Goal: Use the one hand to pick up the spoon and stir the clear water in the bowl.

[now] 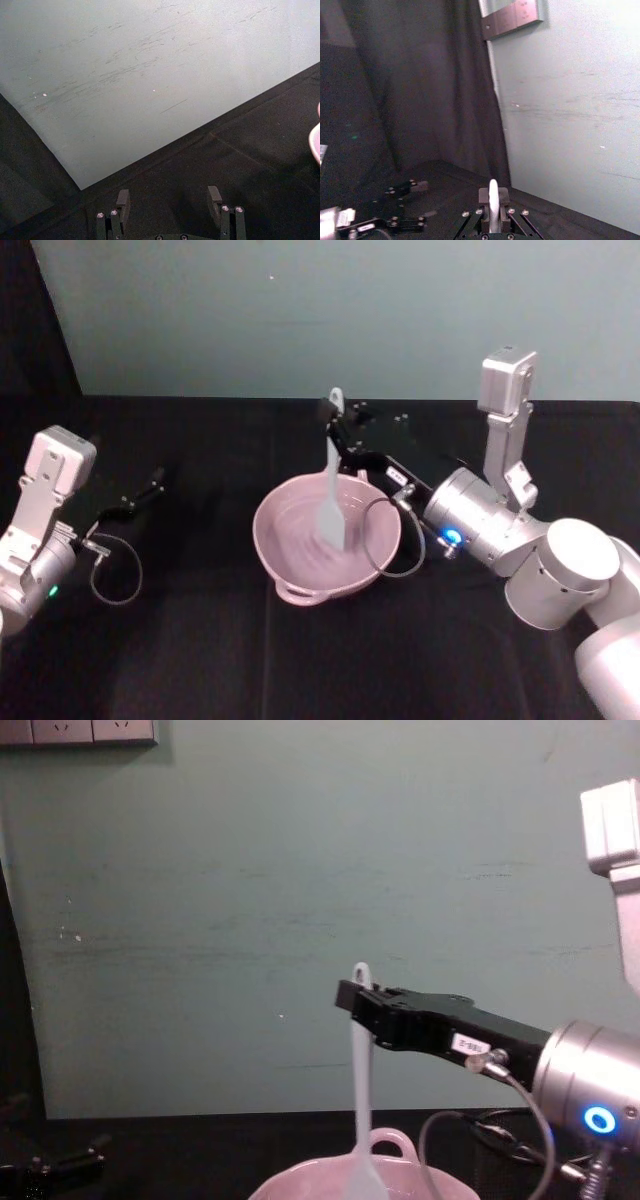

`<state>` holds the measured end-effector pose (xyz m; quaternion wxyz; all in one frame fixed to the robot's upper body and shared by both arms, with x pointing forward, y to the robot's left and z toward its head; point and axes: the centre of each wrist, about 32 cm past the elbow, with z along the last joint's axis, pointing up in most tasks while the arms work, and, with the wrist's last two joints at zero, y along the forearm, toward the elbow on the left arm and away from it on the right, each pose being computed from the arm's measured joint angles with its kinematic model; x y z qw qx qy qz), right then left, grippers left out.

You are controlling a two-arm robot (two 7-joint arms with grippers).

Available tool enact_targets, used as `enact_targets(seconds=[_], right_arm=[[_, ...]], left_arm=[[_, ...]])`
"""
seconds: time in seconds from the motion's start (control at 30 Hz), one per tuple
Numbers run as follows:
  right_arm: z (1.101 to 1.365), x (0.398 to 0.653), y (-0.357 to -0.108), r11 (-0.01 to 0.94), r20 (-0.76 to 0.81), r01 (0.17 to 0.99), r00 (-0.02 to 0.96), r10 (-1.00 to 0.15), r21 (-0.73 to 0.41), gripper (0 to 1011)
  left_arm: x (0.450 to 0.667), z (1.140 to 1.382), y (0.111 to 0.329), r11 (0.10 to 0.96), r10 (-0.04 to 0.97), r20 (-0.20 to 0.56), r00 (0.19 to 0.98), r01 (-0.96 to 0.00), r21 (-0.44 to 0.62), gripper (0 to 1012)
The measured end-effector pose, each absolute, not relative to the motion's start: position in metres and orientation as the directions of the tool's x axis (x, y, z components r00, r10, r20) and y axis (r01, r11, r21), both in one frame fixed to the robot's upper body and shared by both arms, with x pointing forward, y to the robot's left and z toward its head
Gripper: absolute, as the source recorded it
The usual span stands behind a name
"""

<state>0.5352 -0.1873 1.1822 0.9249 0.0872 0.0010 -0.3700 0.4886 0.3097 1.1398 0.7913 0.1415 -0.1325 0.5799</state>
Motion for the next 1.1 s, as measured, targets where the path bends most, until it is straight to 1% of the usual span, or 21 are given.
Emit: enact_targets(seconds=[0.27,0.57,0.7,0.93,1.03,1.1], right_arm=[[1.185,0.538,-0.167,0.745,-0.067,0.645,0.762,-0.645,0.171,118],[1.188,0.546,-0.159,0.742,-0.07,0.642,0.763,-0.642,0.195,118],[1.193,0.547,-0.159,0.741,-0.062,0.639,0.764,-0.642,0.207,118],[1.218,0.541,-0.169,0.726,-0.015,0.634,0.756,-0.654,0.267,118],[1.234,0.535,-0.18,0.711,0.014,0.634,0.743,-0.669,0.303,118],[1.239,0.532,-0.185,0.703,0.022,0.637,0.736,-0.677,0.316,118]], left_arm=[[0.489,1.14,0.31,0.287,0.88,0.374,0.292,-0.955,0.07,1011],[0.489,1.14,0.31,0.287,0.88,0.374,0.292,-0.955,0.07,1011],[0.489,1.14,0.31,0.287,0.88,0.374,0.292,-0.955,0.07,1011],[0.489,1.14,0.31,0.287,0.88,0.374,0.292,-0.955,0.07,1011],[0.489,1.14,0.31,0.287,0.88,0.374,0.292,-0.955,0.07,1011],[0.489,1.14,0.31,0.287,0.88,0.374,0.292,-0.955,0.07,1011]])
